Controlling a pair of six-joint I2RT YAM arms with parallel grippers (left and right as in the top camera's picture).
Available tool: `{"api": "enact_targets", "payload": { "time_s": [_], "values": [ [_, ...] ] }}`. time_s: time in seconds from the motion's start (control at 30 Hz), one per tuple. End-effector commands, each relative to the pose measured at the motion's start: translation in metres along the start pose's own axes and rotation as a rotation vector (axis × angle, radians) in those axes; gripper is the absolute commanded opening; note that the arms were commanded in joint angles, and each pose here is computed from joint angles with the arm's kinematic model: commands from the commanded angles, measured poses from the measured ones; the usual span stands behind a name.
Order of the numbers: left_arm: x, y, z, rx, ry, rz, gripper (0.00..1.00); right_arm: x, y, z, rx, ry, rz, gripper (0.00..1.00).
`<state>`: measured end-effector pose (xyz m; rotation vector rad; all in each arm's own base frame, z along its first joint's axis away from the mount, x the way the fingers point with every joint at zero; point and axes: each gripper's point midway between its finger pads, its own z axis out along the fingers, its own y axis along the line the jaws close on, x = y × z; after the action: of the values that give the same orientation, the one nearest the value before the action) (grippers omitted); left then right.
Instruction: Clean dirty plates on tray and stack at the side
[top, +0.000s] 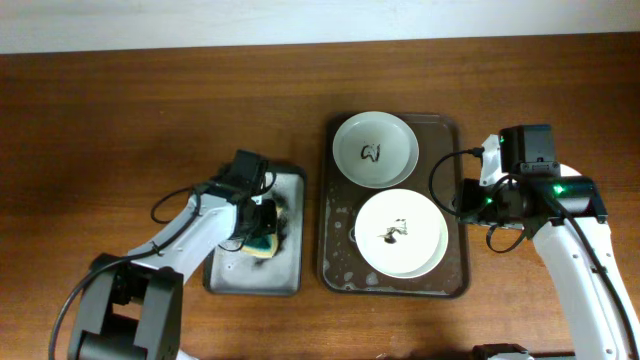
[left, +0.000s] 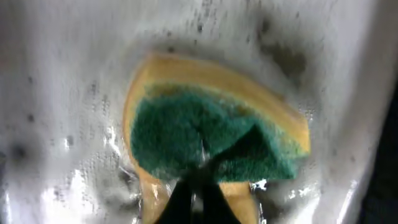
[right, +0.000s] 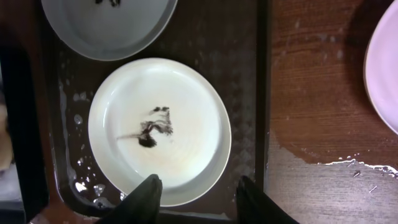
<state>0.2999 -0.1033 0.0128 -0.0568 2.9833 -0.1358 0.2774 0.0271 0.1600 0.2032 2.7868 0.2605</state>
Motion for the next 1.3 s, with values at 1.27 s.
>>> {"api": "enact_targets", "payload": {
  "time_s": [1.27],
  "values": [
    [-0.023,-0.208,-0.090,0.420,-0.056,0.257,0.00,0.051,-0.040,0.153,-0.104,0.433,0.123,0.07]
  ]
}}
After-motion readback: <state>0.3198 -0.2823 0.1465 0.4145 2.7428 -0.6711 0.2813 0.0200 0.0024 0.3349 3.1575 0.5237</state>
